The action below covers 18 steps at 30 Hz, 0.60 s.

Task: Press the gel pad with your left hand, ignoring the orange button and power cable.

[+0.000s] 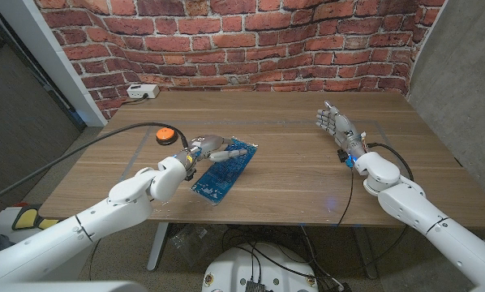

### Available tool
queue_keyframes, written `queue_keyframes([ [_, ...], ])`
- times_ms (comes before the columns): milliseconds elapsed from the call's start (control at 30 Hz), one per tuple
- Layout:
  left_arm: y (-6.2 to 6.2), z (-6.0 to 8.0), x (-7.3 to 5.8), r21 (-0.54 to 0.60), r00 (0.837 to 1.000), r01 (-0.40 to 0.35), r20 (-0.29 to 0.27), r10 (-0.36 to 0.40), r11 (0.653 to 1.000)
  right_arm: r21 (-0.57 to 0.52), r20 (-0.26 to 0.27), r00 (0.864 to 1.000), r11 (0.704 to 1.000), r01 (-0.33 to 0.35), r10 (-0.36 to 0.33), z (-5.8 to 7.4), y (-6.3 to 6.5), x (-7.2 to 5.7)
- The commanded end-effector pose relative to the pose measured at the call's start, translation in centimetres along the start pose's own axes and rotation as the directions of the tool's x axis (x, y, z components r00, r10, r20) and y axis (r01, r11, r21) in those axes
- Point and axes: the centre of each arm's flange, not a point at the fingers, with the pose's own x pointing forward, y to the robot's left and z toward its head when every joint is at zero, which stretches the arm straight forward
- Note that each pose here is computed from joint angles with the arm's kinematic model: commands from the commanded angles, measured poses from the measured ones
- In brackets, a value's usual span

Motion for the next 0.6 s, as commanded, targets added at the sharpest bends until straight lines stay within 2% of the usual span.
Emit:
queue_keyframes([
  [33, 1.80, -1.11, -0.63, -0.068, 0.995, -0.098, 0.001, 0.099, 0.993, 0.014, 0.019, 1.000, 1.000, 0.014, -0.014, -0.08, 0.41, -0.05],
  [200, 2.38, -1.63, -1.00, -0.156, 0.988, -0.156, -0.005, 0.157, 0.975, 0.016, 0.031, 0.999, 1.000, 0.021, -0.021, -0.07, 0.46, -0.09],
  [367, 2.44, -1.35, -1.16, -0.229, 0.975, -0.219, -0.014, 0.222, 0.948, 0.030, 0.034, 0.999, 0.999, 0.020, -0.021, -0.30, 0.53, 0.01],
  [600, 2.43, -1.92, -1.30, -0.387, 0.958, -0.275, -0.041, 0.282, 0.880, 0.043, 0.046, 0.999, 0.999, 0.018, -0.020, -0.43, 0.69, 0.12],
])
